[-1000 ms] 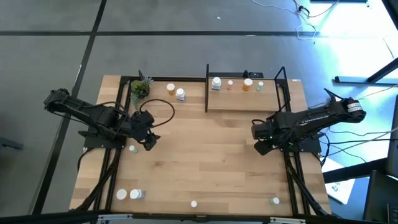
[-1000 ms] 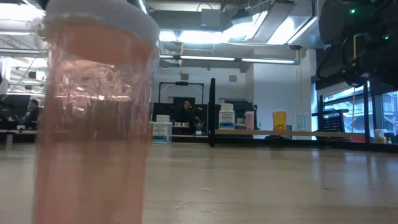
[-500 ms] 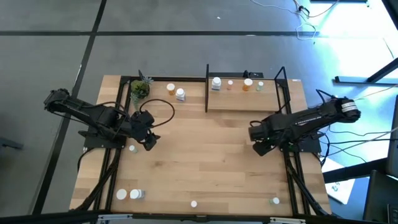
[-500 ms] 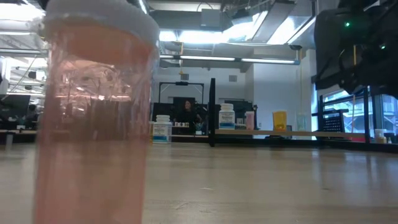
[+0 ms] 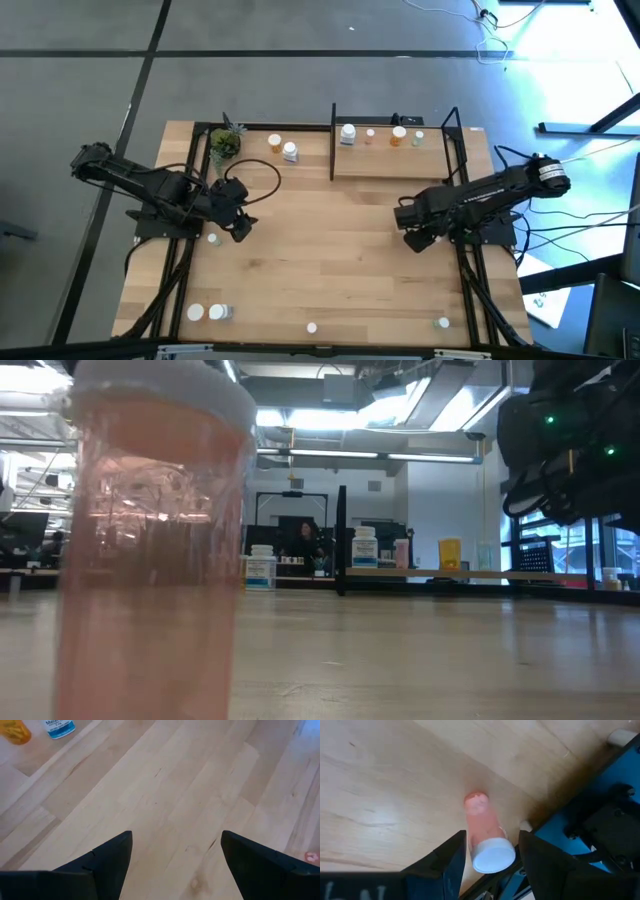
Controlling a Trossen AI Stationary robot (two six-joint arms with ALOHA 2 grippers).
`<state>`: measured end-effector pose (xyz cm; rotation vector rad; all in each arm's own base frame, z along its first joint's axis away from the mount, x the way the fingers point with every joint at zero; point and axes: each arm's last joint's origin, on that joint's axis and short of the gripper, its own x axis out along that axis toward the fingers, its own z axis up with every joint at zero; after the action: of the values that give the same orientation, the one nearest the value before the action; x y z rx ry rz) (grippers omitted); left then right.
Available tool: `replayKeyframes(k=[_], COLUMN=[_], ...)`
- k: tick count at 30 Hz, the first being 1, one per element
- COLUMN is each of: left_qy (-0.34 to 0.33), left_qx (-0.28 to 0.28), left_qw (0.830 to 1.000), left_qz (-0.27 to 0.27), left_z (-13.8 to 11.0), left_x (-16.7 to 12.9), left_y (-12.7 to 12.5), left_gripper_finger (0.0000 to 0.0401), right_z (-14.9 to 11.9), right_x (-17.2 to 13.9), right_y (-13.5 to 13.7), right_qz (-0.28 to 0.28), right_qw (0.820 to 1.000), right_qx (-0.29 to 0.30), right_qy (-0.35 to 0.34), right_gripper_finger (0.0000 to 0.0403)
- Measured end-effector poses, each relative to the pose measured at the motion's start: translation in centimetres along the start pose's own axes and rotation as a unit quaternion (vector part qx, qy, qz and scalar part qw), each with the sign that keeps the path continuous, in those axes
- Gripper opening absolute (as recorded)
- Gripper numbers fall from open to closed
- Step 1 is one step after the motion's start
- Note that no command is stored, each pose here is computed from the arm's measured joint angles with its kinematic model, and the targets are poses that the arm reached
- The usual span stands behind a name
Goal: Pick and place medicine bottles onto shelf by color
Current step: Put the top pink pill bottle on the shelf aligned with the other pink bottle
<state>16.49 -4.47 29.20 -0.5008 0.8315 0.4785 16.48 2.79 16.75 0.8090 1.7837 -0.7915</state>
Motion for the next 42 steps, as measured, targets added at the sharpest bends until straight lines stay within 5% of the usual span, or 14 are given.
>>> replayKeyframes(k=[17,31,42], left_qy=[0.000,-0.004,-0.007], left_qx=[0.000,0.000,0.000], left_qw=[1.000,1.000,1.000], left_qz=[0.000,0.003,0.005], left_z=[0.0,0.0,0.0], left_x=[0.0,0.0,0.0], left_y=[0.0,0.0,0.0], left_gripper_finger=[0.0298,0.0298,0.0298], right_z=[0.3,0.4,1.6], right_x=[0.2,0.0,-5.6], right_y=[0.4,0.8,2.5], right_qz=[0.005,0.020,0.114], right_qw=[1.000,0.999,0.989], right_qx=[-0.002,-0.030,-0.071], right_qy=[-0.001,-0.009,-0.055], right_gripper_finger=[0.0124,0.0124,0.0124])
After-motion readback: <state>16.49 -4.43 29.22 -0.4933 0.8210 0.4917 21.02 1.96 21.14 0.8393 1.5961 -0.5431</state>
